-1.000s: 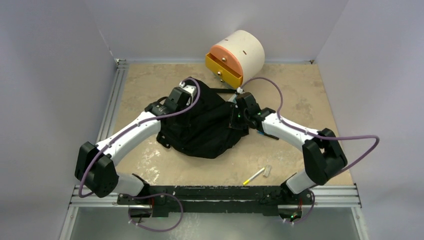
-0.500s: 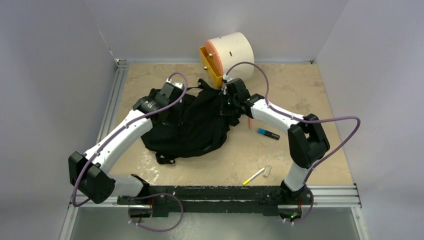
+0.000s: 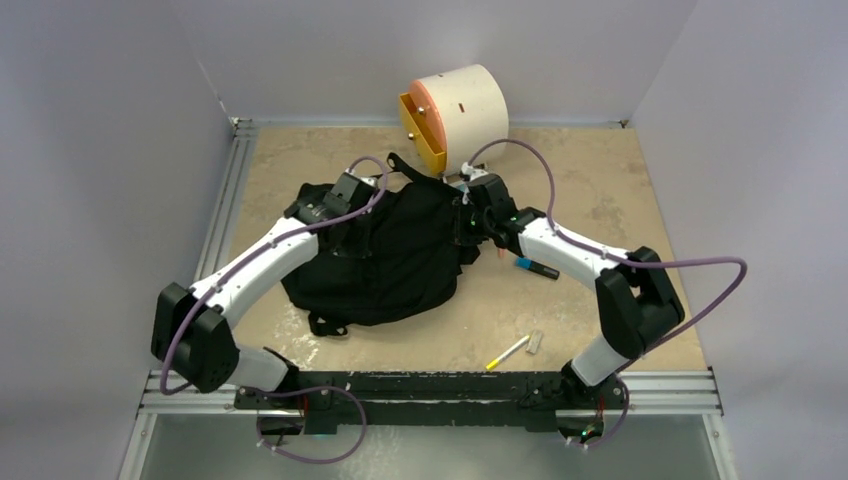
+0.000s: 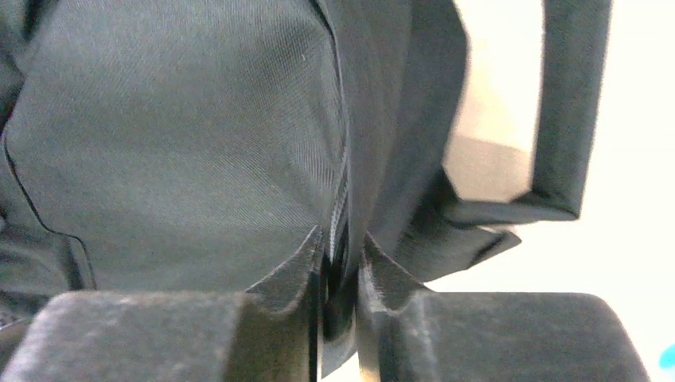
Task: Pack the student bag
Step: Adjust the student bag at the center of the board.
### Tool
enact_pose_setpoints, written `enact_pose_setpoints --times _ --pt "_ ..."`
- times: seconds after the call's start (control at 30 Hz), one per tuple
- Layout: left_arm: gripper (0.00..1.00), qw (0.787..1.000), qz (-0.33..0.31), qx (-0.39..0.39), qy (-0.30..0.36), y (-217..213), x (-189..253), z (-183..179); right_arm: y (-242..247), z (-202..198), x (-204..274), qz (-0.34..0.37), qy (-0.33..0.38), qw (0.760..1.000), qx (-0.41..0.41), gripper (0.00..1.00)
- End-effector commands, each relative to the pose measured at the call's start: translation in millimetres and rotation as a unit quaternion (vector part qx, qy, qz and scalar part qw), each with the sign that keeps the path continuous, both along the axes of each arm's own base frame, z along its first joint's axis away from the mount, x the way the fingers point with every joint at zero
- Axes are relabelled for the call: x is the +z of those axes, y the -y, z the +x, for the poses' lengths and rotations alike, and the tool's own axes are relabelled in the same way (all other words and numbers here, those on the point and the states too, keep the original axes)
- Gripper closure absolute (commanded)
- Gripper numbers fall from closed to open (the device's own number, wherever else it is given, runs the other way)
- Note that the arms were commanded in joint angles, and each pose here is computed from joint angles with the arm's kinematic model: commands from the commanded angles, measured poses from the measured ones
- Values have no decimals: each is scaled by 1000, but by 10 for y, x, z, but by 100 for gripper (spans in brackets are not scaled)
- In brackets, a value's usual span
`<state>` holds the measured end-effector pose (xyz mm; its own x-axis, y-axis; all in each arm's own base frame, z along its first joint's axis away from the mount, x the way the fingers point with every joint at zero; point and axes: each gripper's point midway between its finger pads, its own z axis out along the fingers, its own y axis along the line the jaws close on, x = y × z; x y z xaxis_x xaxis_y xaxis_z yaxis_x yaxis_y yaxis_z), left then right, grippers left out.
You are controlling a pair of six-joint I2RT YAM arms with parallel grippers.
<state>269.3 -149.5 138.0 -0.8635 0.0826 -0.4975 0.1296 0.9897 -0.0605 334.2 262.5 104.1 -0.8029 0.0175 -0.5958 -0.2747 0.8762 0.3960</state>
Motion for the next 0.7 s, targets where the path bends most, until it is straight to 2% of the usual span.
enact_pose_setpoints --times 0.0,0.07,0.13,0.2,0.5,0.67 --pt "100 999 17 -18 -20 0 -234 112 435 159 104 -32 55 995 -81 75" --pt "99 999 7 -26 -19 89 -251 189 474 84 115 -26 50 994 -90 63" --pt "94 999 -5 -34 -17 168 -235 249 500 20 148 -18 44 994 -99 54" --pt "87 999 -16 -41 -9 231 -182 299 519 -38 190 -10 37 993 -107 50" --pt "68 996 -54 -54 42 308 201 341 507 -224 212 27 -24 988 -152 47" --pt "55 989 -105 -70 83 393 540 261 360 -274 359 67 -32 988 -132 46"
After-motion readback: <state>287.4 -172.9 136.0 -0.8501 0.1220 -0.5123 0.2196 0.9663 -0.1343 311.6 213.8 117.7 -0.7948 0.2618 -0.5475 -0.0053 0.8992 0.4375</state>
